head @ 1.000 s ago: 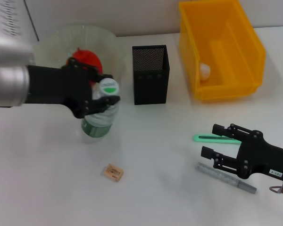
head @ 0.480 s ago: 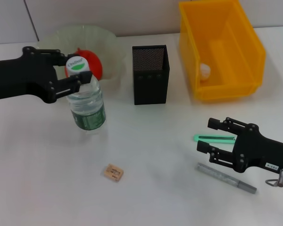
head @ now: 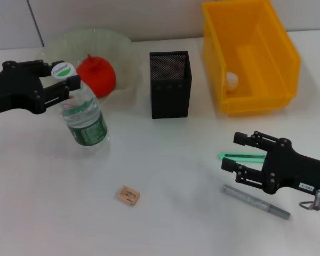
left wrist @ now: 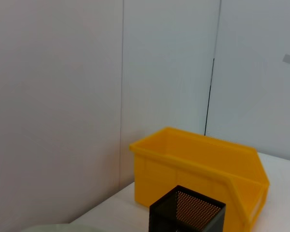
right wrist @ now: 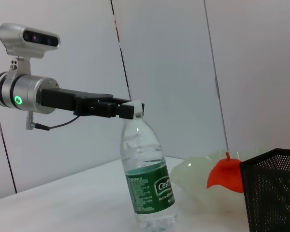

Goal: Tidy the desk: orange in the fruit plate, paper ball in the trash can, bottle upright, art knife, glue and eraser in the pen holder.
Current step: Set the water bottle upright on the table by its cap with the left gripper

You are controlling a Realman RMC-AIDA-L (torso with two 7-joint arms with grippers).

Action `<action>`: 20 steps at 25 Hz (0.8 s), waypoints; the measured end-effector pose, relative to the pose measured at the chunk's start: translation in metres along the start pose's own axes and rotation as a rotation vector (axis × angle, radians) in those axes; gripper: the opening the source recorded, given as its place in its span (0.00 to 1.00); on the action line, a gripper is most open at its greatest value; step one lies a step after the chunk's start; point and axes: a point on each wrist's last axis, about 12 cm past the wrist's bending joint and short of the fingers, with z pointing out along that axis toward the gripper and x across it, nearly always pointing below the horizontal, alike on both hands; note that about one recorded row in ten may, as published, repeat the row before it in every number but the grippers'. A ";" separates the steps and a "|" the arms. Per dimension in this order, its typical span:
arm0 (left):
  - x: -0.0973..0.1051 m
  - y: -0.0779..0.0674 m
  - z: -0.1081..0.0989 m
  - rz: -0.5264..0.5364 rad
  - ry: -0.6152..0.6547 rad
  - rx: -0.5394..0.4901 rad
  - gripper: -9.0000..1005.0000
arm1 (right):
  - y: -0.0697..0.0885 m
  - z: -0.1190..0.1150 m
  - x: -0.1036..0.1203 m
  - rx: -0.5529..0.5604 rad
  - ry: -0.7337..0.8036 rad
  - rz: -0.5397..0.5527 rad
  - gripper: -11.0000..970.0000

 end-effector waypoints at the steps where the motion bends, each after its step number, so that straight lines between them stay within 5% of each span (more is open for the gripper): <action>1: 0.001 0.001 0.000 0.004 0.001 -0.003 0.43 | 0.000 0.000 0.000 0.000 0.000 0.000 0.73; 20: 0.008 0.000 0.014 0.070 0.034 -0.015 0.43 | 0.000 0.001 0.001 0.002 0.004 0.001 0.73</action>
